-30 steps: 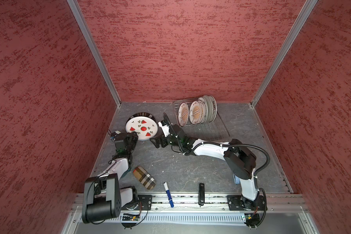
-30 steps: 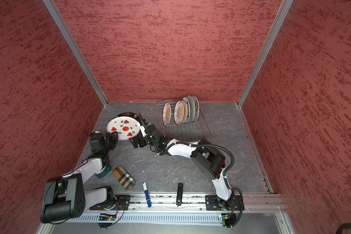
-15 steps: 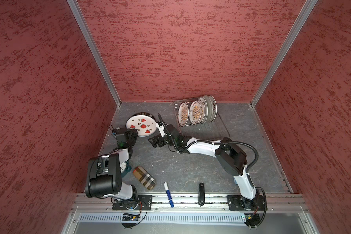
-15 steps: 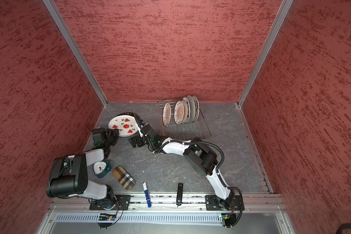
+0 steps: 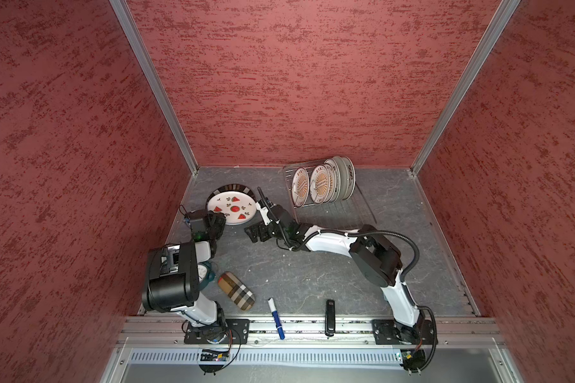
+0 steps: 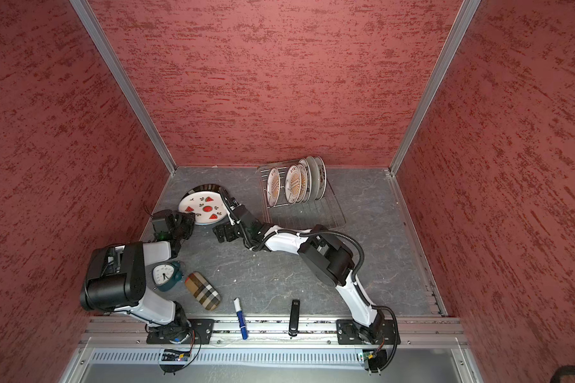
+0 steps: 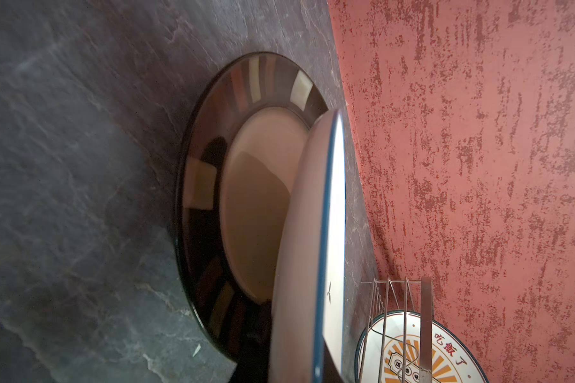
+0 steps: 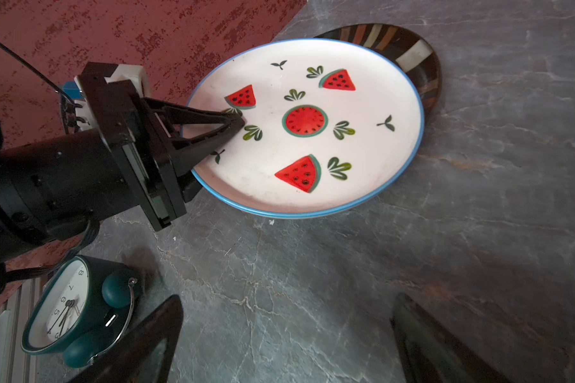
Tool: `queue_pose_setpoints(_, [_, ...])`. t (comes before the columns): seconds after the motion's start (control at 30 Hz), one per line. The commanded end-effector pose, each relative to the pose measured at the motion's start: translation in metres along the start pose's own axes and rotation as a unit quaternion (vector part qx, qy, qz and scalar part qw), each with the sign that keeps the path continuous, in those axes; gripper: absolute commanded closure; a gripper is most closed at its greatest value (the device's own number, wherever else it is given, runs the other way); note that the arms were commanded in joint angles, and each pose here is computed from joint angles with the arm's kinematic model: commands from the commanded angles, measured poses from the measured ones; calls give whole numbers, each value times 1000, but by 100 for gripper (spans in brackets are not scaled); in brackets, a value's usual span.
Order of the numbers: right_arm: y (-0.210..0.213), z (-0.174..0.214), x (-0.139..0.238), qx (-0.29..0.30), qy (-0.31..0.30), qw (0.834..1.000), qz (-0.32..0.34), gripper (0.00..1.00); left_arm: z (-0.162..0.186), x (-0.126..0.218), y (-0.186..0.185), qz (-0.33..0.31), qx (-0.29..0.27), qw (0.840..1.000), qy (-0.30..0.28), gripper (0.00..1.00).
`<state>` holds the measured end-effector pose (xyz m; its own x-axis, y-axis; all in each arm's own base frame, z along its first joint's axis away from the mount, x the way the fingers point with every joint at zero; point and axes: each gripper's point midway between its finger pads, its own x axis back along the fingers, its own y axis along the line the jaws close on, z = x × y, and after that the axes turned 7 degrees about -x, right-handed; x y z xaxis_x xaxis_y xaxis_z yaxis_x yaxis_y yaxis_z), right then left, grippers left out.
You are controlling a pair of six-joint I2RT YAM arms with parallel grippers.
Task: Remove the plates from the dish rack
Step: 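Lower the watermelon plate onto the striped plate with the left gripper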
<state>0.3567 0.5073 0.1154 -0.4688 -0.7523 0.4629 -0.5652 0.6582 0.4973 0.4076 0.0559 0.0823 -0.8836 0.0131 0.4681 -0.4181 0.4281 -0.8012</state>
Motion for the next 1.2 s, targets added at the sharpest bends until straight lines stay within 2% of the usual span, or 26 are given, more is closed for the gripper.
queue_pose_setpoints(0.0, [-2,-10,-2,-9,-16,1000,9,1,-26,-1,-45,89,-2,996,-27,100])
queue_pose_setpoints(0.27, [-3,-9,0,-11,-14,1000,6,1,-30,-9,-30,68,0,997,-31,100])
queue_pose_setpoints(0.43, [-2,-9,0,-11,-15,1000,6,1,-29,-17,-24,66,6,998,-22,87])
queue_pose_setpoints(0.97, [-2,-8,1,-14,-12,1000,3,1,-23,-26,-3,8,2,1000,0,71])
queue_pose_setpoints(1.03, [-2,-8,2,-14,-12,1000,5,1,-24,-25,0,1,3,1000,-5,64])
queue_pose_setpoints(1.1, [-2,-9,3,-13,-13,1000,5,1,-26,-23,1,-5,-4,1000,-13,45])
queue_pose_setpoints(1.17, [-2,-9,5,-15,-14,1000,4,1,-27,-22,0,-9,-10,1000,-19,42])
